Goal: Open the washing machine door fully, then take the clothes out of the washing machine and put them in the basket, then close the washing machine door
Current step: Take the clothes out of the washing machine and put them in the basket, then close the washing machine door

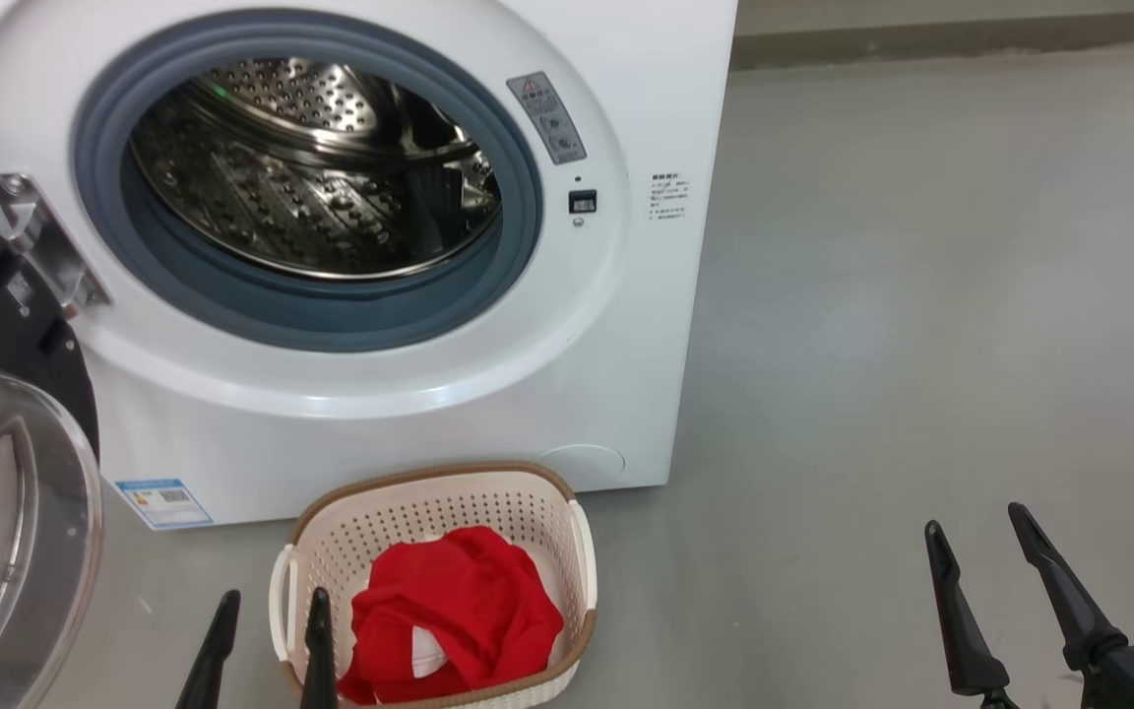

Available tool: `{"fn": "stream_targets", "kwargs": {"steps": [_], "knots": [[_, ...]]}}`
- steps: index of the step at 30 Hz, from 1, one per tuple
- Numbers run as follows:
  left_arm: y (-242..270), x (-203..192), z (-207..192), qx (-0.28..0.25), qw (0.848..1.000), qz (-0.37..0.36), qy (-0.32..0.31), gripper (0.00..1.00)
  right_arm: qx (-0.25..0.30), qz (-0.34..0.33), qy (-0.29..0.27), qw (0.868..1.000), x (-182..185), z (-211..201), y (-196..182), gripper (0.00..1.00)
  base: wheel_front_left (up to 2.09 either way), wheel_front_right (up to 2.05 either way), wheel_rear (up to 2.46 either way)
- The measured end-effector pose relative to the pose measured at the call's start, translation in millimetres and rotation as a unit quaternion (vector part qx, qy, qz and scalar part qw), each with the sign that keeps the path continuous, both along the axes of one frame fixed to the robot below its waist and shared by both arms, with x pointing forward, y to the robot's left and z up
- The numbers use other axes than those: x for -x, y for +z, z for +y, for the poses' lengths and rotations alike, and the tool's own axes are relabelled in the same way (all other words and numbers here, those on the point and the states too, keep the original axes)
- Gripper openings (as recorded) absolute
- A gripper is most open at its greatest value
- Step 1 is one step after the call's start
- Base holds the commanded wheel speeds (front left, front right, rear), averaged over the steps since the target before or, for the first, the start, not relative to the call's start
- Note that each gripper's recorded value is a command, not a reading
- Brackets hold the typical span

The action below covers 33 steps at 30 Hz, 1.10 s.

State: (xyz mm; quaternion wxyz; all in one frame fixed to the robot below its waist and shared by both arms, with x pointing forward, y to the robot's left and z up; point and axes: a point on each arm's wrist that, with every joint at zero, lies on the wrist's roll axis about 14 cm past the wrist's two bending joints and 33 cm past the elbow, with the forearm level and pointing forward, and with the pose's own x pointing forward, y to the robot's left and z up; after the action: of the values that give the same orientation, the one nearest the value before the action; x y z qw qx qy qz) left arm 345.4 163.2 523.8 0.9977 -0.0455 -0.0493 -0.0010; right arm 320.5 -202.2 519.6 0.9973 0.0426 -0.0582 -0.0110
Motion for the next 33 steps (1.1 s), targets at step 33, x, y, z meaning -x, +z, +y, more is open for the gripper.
{"fn": "stream_targets", "kwargs": {"steps": [33], "knots": [[8.3, 13.7, 11.4, -0.017, 1.000, -0.005, 0.018, 1.00, -0.004, -0.007, 0.017, 1.000, 1.1, 9.8, 6.6, 1.00, -0.43, 0.43, 0.00]]}}
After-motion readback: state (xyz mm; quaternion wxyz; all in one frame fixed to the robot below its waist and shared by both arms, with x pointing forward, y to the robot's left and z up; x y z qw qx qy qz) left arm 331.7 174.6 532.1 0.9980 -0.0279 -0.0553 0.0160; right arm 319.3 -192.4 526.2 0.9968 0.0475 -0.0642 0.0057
